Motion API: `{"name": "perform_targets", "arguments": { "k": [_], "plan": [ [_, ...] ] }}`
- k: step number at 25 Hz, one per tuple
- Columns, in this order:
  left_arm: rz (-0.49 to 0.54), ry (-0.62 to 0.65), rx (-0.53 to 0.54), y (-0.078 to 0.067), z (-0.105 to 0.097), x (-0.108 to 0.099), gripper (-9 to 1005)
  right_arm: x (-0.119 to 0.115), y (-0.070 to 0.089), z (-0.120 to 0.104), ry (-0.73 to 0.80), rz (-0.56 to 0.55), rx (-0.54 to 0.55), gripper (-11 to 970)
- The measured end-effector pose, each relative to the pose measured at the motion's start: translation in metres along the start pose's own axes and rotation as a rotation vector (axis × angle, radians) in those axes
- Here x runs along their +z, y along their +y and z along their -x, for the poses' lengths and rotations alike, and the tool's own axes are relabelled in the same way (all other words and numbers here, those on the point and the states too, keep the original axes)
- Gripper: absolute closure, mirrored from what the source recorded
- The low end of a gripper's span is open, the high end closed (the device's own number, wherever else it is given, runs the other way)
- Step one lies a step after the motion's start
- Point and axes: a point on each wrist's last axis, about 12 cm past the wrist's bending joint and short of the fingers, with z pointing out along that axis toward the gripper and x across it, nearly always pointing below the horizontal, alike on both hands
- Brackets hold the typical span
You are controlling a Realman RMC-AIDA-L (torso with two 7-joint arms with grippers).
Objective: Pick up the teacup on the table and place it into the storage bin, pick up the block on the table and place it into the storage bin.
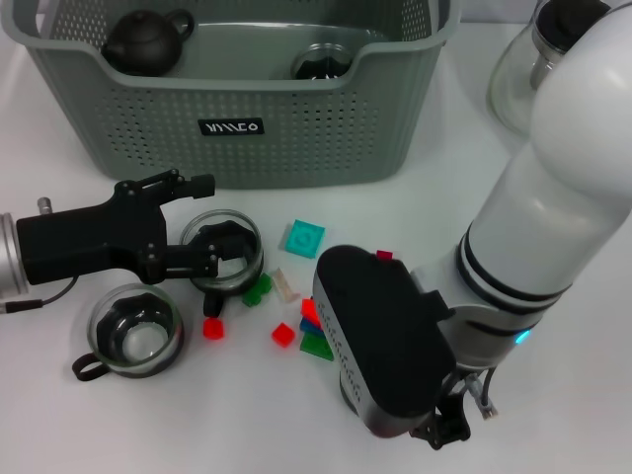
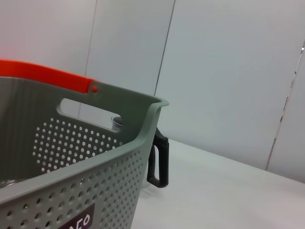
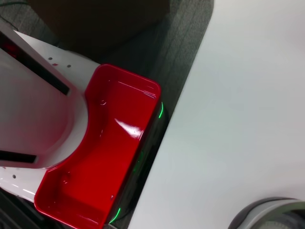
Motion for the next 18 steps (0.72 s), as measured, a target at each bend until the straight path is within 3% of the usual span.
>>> {"name": "perform_targets", "arguments": {
  "k": [6, 11, 18],
  "plan": [
    [0.004, 0.003, 0.0, -0.001, -0.001, -0.004, 64, -0.021, -0.006, -0.007, -0.023, -0.006, 0.057, 896],
    [0.006, 0.008, -0.001, -0.001, -0.002, -0.006, 64, -0.054, -0.01, -0.016, -0.069, -0.014, 0.135, 899],
    [0.01, 0.015, 0.004, 0.0, -0.002, -0.006, 64, -0.104, -0.032, -0.028, -0.121, -0.162, 0.243, 903]
  ]
}}
